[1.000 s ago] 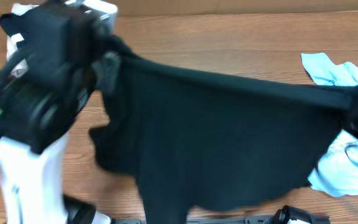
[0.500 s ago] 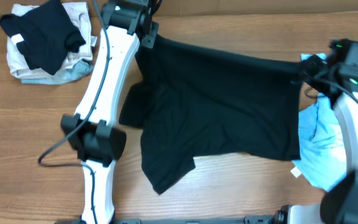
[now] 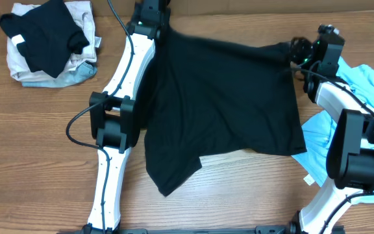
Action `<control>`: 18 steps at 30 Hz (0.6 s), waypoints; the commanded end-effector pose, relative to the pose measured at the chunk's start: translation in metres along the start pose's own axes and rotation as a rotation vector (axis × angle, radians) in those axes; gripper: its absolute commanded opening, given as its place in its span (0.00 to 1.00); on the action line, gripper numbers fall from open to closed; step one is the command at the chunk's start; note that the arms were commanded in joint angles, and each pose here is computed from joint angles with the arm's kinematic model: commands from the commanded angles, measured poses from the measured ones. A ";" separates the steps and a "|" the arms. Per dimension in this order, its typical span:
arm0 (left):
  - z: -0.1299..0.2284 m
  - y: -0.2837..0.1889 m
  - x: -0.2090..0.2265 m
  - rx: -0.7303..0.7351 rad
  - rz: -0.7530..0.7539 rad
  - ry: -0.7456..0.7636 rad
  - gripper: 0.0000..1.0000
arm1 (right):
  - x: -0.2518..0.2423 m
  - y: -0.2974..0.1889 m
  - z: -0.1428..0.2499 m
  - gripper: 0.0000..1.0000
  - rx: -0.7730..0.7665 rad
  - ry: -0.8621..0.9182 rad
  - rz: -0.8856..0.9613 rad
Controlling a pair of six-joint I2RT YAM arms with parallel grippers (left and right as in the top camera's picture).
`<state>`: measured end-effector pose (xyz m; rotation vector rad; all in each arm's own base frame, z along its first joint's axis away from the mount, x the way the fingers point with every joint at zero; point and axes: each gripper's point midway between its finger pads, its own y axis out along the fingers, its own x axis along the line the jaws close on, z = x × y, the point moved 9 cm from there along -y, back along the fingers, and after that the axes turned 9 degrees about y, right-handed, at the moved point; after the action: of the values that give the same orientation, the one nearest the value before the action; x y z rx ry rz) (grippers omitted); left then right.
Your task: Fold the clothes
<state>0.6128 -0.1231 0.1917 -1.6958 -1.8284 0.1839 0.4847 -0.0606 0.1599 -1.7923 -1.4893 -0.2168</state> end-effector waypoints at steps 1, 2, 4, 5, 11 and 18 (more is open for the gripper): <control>-0.002 0.006 0.008 -0.031 -0.043 -0.026 1.00 | 0.000 0.001 -0.011 0.97 -0.071 0.001 0.013; -0.004 0.005 0.009 -0.036 -0.047 -0.026 1.00 | 0.000 0.000 -0.013 1.00 -0.077 -0.001 0.009; -0.010 -0.002 0.014 -0.033 -0.048 -0.021 1.00 | 0.002 -0.003 -0.016 1.00 -0.081 -0.001 0.007; -0.016 -0.011 0.018 -0.020 -0.045 -0.016 1.00 | 0.005 -0.007 -0.017 1.00 -0.072 -0.001 0.004; -0.027 -0.103 0.053 0.226 0.031 0.083 1.00 | 0.036 -0.077 -0.026 1.00 0.133 -0.023 -0.017; 0.006 -0.170 0.096 0.520 0.295 0.046 1.00 | 0.043 -0.148 -0.005 1.00 0.381 0.028 0.064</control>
<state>0.4850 -0.0794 0.2801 -1.4476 -1.3675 0.5448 0.3755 -0.0362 0.2560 -1.5826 -1.3497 0.0332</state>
